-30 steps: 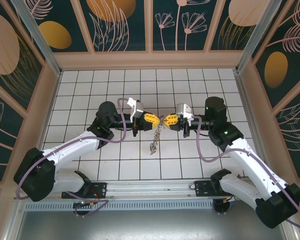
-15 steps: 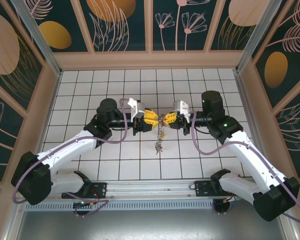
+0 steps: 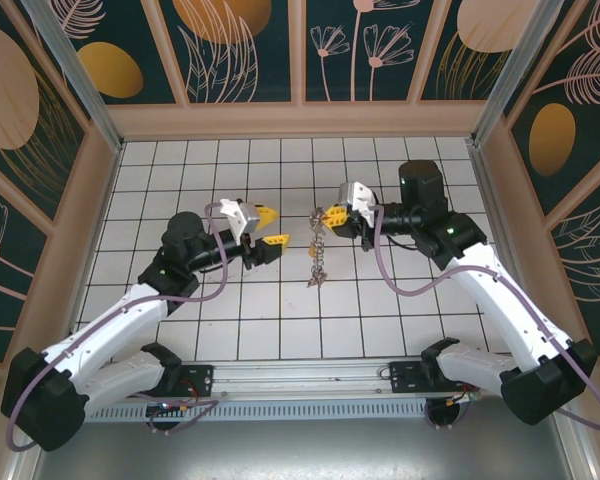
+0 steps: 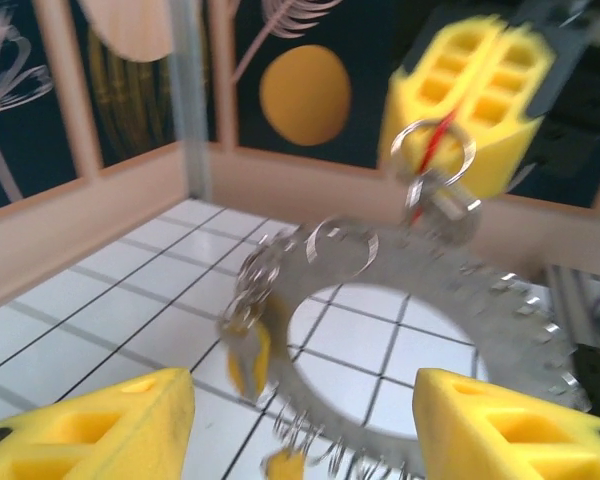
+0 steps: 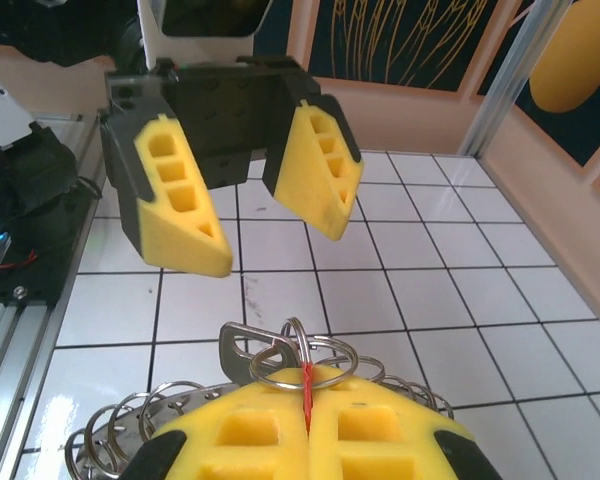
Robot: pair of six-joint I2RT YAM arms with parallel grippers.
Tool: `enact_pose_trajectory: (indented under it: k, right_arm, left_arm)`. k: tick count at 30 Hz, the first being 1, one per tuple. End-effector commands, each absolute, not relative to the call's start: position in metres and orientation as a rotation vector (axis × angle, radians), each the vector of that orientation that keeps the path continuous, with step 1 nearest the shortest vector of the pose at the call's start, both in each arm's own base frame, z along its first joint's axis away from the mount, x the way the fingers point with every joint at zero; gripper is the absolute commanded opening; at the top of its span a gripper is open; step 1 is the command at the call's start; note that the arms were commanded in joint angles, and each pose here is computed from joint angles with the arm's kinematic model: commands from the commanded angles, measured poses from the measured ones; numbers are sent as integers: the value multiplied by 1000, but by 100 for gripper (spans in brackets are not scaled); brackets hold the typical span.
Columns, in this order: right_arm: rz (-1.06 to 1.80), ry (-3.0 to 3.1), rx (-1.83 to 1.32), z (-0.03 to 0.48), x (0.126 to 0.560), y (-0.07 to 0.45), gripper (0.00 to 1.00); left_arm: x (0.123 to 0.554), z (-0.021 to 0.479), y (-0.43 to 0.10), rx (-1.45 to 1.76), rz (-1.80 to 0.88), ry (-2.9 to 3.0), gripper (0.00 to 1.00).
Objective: Put the keys on the keyring
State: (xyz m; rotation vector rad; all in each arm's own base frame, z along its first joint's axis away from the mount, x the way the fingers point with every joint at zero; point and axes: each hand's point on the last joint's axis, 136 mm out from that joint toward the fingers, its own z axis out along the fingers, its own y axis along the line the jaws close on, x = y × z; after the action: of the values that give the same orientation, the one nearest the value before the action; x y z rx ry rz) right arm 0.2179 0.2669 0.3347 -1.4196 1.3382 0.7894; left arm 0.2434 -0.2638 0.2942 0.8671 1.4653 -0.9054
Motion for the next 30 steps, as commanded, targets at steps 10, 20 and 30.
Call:
enact_pose_trajectory:
  k: [10,20,30]
  right_arm:
    - [715,1094,-1393,429,230,306,0]
    - [706,1120,-1447,407,244,341,0]
    - [859,1179,-1453,352,258,428,0]
  left_arm:
    - [329,244,-154,234,-624,1884,99]
    - [353,206,-98,-138,-676,2072,99]
    - [363,184,-46,-444,-671,2142,99]
